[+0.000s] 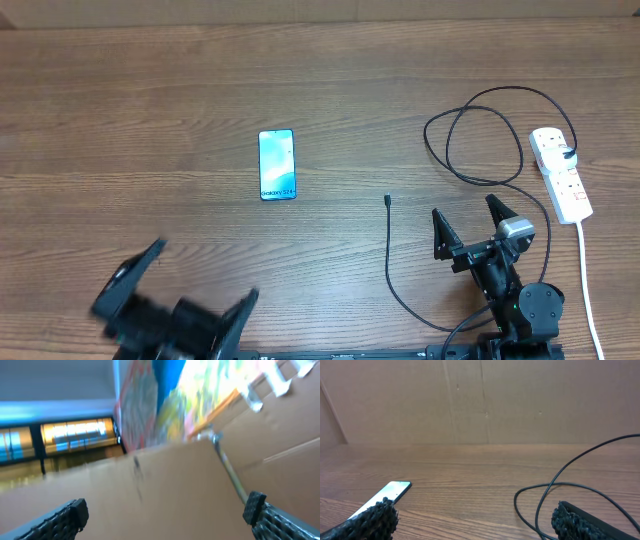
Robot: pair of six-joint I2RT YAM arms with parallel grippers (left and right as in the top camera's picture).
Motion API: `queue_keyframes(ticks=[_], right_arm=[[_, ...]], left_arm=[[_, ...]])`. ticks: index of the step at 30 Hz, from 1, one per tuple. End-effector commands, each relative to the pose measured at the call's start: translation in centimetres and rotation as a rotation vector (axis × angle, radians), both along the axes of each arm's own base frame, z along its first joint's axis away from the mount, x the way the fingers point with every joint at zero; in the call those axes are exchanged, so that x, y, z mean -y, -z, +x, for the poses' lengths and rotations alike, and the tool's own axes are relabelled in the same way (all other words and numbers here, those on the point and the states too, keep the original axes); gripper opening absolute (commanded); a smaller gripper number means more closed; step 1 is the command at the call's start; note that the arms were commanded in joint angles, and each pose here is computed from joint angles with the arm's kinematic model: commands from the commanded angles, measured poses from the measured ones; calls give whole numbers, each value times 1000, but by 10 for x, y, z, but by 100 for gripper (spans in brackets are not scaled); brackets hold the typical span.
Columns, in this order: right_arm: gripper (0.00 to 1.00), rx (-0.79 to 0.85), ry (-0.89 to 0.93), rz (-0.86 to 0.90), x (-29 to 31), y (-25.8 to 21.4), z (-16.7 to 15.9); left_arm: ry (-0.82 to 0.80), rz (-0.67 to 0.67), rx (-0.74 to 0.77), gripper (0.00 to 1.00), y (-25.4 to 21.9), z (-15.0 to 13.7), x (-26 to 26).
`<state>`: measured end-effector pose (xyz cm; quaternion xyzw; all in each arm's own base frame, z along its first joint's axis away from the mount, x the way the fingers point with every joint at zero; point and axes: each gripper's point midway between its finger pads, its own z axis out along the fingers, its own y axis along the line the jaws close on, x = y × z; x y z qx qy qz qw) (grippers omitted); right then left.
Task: Plug charger to phone and switch on socket
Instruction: 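Raise the left arm and move the left gripper over the phone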
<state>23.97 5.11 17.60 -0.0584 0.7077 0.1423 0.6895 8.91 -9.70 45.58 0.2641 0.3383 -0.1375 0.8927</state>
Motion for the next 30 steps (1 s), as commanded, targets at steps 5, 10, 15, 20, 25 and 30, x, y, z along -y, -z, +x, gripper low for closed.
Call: queue_keyframes(ticks=[5,10,15,20,25,30], right_arm=[[100,4,1,3,0,1,0],[100,4,1,3,0,1,0],[100,4,1,3,0,1,0],[100,4,1,3,0,1,0],[100,4,1,3,0,1,0],[100,4,1,3,0,1,0]], left_arm=[[203,204,-99,100,-61,-5,36],[338,252,-438,100,-83,46,51],[441,246,-722,100,-78,95,59],[477,194,-994,100,-42,140,60],[501,144,-1226,100,2,173,60],[521,103,-1412,100,38,194,61]])
